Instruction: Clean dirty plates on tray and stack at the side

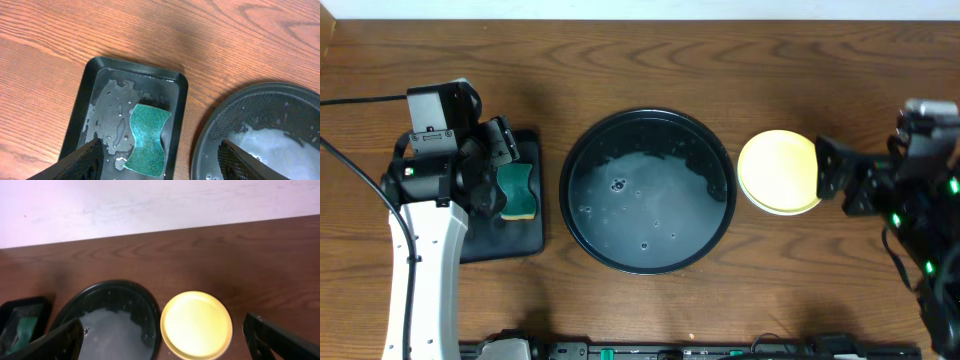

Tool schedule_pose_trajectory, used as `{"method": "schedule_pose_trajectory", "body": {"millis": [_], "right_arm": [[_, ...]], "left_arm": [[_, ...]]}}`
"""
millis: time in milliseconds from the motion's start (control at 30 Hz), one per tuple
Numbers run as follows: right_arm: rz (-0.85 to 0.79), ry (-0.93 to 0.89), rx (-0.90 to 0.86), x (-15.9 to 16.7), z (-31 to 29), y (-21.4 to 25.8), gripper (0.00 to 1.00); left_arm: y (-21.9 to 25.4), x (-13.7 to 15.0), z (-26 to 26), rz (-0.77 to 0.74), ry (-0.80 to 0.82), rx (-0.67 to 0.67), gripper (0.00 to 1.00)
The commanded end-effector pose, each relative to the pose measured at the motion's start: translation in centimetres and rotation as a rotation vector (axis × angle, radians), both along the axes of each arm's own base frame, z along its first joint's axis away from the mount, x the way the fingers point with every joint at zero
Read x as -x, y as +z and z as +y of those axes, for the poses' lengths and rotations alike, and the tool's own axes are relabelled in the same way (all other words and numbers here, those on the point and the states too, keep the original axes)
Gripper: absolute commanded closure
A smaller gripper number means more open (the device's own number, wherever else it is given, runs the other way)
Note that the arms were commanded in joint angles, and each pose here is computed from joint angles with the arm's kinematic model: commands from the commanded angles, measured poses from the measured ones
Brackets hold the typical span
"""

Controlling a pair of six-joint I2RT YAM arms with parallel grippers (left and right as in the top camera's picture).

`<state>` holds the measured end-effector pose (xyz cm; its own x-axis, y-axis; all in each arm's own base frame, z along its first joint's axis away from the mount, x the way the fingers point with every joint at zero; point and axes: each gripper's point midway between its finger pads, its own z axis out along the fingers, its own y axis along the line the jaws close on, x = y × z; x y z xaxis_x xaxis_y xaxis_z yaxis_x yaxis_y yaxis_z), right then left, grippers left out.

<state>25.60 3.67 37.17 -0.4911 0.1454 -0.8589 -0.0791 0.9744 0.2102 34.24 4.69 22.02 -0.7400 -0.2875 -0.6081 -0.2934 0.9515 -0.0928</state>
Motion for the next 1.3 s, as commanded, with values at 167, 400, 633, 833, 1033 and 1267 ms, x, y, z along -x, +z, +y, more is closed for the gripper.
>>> {"method": "schedule_pose_trajectory", "body": {"millis": [167, 400, 633, 833, 1033, 1267], "right_arm": [[0.016, -0.006, 0.071, 3.3, -0.9, -0.4, 0.01], [0.03, 0.0, 0.094, 2.6, -1.0, -1.7, 0.01], [-0.101, -0.022, 0.078, 0.9, -1.4, -5.8, 0.01], [-0.228, -0.032, 0.075, 0.5, -1.5, -11.9, 0.01], [-0.328, -0.048, 0.034, 0.6, -1.5, -17.6, 0.01], [-0.394, -0.049, -0.006, 0.9, -1.2, -21.5, 0.01]], "left_arm": [[0.0, 0.0, 0.1, 0.002, 0.004, 0.002, 0.26], [0.0, 0.0, 0.1, 0.002, 0.004, 0.002, 0.26], [0.0, 0.0, 0.1, 0.002, 0.004, 0.002, 0.26], [0.0, 0.0, 0.1, 0.002, 0.004, 0.002, 0.26], [0.0, 0.0, 0.1, 0.002, 0.004, 0.002, 0.26], [0.0, 0.0, 0.1, 0.002, 0.004, 0.002, 0.25]]}}
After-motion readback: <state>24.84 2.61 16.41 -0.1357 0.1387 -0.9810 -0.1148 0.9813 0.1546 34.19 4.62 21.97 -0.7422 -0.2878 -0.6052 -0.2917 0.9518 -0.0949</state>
